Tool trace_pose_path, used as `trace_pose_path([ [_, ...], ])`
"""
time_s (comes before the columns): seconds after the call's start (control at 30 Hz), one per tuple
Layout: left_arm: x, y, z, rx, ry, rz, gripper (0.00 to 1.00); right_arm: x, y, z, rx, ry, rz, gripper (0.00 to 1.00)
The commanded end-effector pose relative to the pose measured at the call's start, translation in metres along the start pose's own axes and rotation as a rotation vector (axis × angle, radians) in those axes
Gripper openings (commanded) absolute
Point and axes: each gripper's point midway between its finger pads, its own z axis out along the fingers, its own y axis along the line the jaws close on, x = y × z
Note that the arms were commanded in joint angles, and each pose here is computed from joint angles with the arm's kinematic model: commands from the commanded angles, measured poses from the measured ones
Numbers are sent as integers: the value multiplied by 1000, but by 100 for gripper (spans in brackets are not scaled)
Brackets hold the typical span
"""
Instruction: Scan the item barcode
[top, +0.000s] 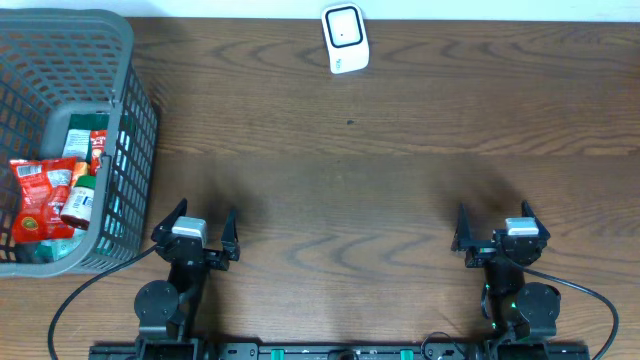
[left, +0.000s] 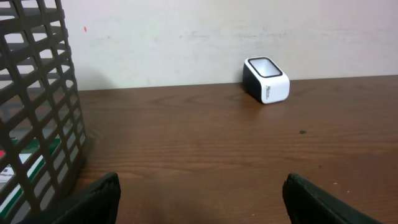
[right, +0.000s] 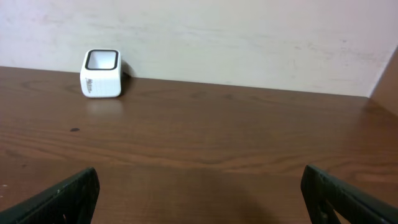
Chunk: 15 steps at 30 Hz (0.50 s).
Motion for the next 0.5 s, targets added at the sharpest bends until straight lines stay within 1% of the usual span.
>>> trace_pose_path([
  [0.0, 13, -7, 0, 41, 45, 7, 84, 1, 0, 0, -1, 5, -9, 99],
  [0.37, 13, -8, 0, 48, 43, 5, 84, 1, 0, 0, -1, 5, -9, 99],
  [0.43, 9, -19, -1, 113, 32, -2, 84, 1, 0, 0, -1, 5, -9, 99],
  [0.47, 3, -31, -4, 184, 22, -31, 84, 1, 0, 0, -1, 5, -9, 99],
])
